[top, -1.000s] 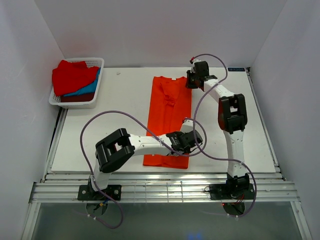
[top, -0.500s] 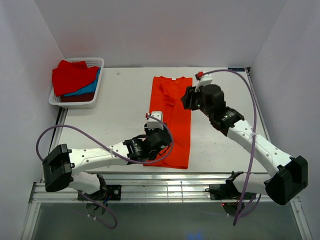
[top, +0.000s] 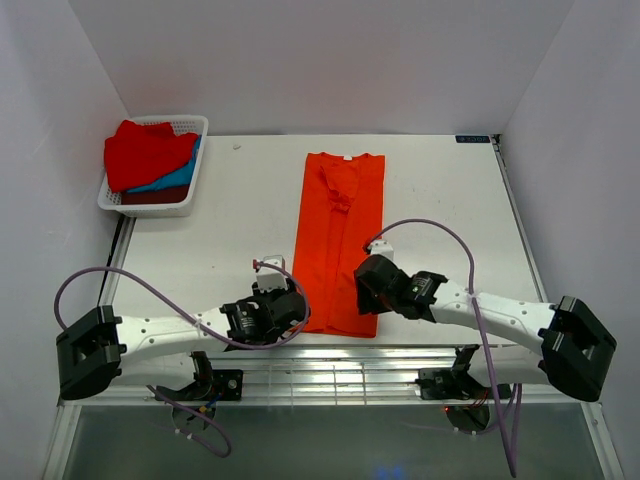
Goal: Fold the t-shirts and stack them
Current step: Fold the tshirt
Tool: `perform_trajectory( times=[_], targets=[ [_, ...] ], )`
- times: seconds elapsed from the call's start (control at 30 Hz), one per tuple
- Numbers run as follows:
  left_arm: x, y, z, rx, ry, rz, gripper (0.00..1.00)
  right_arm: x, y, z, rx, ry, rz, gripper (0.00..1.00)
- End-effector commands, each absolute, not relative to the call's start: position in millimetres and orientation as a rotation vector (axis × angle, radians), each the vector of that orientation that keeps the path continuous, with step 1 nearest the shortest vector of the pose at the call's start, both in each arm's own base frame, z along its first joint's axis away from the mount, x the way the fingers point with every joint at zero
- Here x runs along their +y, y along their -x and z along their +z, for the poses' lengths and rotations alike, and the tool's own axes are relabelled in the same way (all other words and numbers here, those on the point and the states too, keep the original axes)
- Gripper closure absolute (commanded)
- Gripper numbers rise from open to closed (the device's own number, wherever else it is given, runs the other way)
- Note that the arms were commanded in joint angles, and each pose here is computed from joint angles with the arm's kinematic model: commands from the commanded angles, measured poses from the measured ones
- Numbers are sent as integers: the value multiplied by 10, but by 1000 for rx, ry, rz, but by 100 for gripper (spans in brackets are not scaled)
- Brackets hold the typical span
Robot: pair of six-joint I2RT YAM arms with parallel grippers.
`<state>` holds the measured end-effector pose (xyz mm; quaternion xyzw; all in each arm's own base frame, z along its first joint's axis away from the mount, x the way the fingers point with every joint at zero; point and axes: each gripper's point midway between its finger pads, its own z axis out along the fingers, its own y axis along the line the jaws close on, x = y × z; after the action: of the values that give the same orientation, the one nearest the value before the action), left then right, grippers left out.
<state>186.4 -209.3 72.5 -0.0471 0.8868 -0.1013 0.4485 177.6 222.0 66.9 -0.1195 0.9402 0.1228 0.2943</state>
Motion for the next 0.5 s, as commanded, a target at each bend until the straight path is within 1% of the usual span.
perform_trajectory(
  times=[0.0,0.2,0.47],
  targets=[
    [-2085,-1793,621,2231,177,-294,42,2256,-1600,549,2559,245,286,46],
    [-2067,-1729,401,2283,177,-266,43,2275,-1323,301,2636,272,178,47],
    [-2094,-1716,325,2295,152,-269,46,2209,-1220,383,2613,228,91,48]
  ],
)
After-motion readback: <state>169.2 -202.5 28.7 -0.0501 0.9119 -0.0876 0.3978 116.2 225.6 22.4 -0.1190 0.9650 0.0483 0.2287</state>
